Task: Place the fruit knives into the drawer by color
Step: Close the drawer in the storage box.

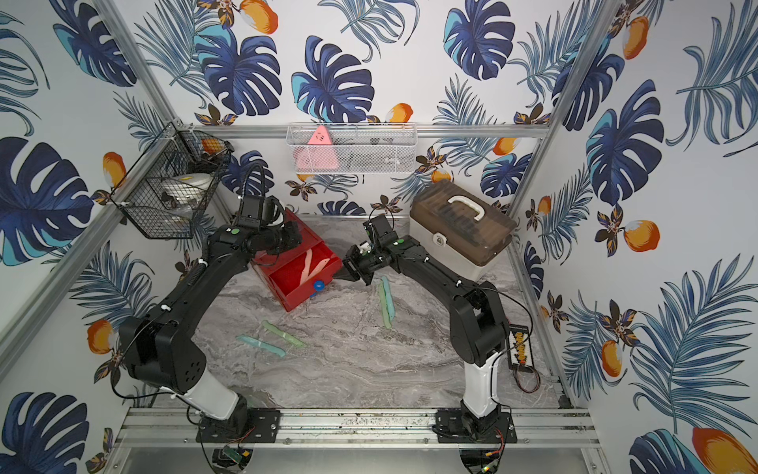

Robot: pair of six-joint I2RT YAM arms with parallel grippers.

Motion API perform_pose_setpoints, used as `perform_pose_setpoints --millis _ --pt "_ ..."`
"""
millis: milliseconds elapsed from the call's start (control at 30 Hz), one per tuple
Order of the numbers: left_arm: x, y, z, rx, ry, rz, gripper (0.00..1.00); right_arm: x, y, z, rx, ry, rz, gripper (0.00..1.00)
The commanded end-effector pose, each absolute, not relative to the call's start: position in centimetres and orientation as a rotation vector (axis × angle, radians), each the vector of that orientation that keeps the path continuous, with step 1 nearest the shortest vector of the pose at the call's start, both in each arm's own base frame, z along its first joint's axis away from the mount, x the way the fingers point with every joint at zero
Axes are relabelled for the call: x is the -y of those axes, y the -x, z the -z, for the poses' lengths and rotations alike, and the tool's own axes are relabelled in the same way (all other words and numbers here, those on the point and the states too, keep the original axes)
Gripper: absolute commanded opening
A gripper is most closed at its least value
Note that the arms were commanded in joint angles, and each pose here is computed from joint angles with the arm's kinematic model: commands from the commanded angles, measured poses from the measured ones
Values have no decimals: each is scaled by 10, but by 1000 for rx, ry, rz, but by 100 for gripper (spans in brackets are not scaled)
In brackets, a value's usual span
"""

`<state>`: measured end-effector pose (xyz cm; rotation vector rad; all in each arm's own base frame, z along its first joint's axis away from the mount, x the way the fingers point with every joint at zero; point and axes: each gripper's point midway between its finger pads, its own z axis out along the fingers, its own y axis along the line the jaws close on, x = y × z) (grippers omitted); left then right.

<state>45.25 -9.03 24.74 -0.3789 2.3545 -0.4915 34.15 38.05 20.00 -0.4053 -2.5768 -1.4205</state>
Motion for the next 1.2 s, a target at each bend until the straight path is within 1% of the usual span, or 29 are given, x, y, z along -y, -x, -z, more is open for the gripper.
perform_pose_setpoints --millis 0,67,100,267,533,700,800,833,867,900,967,1000,1033,1067,1100,1167 --pt "90 -460 -245 -2333 384 513 0 -394 -356 -207 2550 398 1496 7" --pt "88 -460 -241 -2333 393 516 0 -401 -362 -209 2549 389 1504 7" --pt "88 -460 -239 -2332 396 520 0 -405 -367 -198 2546 403 1481 8" --pt "86 -454 -230 -2352 405 523 0 -428 -385 -192 2511 402 1504 10" --pt "87 -447 -217 -2382 392 522 0 -451 -414 -188 2404 530 1588 13" --pt "86 -443 -210 -2398 382 515 0 -451 -421 -197 2366 573 1617 19" --pt "85 -441 -212 -2398 368 507 0 -443 -412 -224 2358 585 1643 32" --pt "84 -440 -214 -2394 362 504 0 -440 -407 -238 2347 579 1662 38" --pt "84 -439 -216 -2391 356 504 0 -436 -400 -256 2337 565 1688 47" --pt "85 -439 -218 -2388 351 506 2 -433 -395 -268 2330 559 1709 60" --pt "85 -437 -220 -2381 346 512 17 -420 -376 -304 2309 546 1760 81" --pt "85 -437 -222 -2376 346 515 24 -415 -368 -316 2297 543 1777 88" --pt "85 -437 -222 -2376 347 517 30 -408 -359 -331 2275 545 1804 98" --pt "86 -436 -221 -2376 350 522 36 -401 -350 -344 2256 550 1822 100" --pt "87 -436 -220 -2382 352 527 40 -394 -343 -352 2242 560 1824 100" --pt "89 -437 -215 -2401 347 539 45 -376 -328 -370 2213 581 1843 100"
